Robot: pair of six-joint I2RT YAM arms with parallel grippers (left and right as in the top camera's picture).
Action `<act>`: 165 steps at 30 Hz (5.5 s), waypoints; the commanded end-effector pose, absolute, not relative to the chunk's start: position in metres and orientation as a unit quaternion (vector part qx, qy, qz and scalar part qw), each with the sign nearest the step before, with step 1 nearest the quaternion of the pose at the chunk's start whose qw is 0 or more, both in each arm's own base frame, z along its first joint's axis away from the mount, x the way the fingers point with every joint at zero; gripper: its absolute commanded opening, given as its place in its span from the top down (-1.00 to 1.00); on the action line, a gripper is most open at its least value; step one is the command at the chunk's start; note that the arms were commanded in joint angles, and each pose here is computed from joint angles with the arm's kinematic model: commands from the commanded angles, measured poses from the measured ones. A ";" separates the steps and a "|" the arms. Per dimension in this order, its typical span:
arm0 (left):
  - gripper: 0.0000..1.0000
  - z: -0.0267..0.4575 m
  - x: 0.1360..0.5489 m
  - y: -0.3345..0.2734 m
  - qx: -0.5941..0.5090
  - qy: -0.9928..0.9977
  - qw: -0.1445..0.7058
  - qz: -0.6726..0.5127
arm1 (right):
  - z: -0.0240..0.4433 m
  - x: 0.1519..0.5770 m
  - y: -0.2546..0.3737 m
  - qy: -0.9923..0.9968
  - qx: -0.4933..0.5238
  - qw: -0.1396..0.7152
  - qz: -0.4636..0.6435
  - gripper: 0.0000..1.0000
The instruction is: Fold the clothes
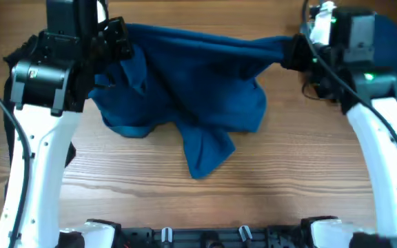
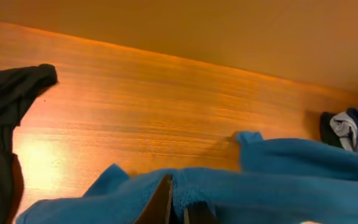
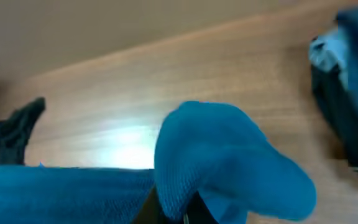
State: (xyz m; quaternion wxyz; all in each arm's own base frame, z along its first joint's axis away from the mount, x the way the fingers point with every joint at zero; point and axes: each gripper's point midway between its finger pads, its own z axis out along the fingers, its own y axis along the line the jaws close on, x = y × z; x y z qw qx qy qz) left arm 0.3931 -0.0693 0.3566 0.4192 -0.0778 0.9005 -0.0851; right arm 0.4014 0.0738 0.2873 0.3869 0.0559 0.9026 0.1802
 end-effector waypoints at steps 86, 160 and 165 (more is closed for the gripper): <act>0.92 0.440 0.356 -0.038 -0.084 0.847 0.522 -0.051 | 0.358 0.380 0.055 0.891 -0.021 0.444 0.098 0.91; -0.33 0.125 0.505 -0.036 -0.110 0.973 0.202 0.001 | 0.157 0.494 0.054 0.963 0.040 0.206 0.168 -0.97; 0.11 0.082 0.506 -0.036 -0.109 0.981 0.161 0.010 | 0.158 0.497 0.054 0.962 0.027 0.215 0.166 -0.93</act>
